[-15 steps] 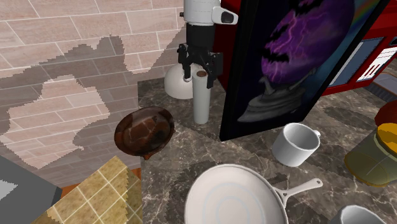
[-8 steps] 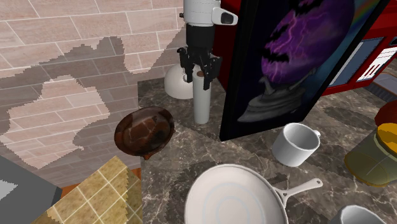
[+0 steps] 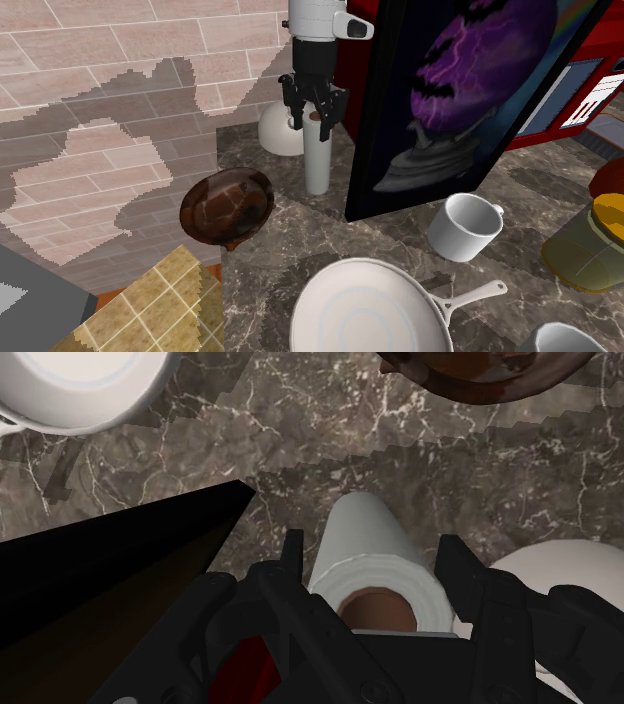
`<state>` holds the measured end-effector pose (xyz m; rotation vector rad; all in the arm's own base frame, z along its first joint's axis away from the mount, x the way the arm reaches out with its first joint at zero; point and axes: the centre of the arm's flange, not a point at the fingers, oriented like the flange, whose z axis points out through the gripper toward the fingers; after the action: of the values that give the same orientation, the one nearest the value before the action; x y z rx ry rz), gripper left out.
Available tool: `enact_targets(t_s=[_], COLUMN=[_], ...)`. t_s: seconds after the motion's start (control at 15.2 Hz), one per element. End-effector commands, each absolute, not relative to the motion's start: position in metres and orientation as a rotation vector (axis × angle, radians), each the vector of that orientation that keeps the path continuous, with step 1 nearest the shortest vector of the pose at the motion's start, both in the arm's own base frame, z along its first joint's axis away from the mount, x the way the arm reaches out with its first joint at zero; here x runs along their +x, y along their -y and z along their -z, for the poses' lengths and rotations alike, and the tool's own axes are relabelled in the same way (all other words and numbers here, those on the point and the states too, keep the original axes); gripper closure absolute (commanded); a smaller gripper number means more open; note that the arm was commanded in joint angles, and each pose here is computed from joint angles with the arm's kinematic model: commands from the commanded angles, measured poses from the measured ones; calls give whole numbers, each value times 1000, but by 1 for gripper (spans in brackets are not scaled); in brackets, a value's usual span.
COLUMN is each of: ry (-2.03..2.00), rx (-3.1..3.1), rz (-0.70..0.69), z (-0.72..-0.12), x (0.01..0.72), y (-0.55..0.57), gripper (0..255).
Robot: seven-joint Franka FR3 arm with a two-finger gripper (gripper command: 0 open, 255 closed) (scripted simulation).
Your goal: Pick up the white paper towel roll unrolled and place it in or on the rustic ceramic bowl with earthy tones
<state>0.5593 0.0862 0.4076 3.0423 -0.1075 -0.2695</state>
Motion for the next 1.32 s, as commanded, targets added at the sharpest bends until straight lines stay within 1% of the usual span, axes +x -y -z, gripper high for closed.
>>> enact_targets(t_s=[0.0,1.25], ry=[108,108], rx=[3042,3042], rz=[270,270], z=[-407,-508], x=[559,559], y=[-86,-86], gripper=[255,255])
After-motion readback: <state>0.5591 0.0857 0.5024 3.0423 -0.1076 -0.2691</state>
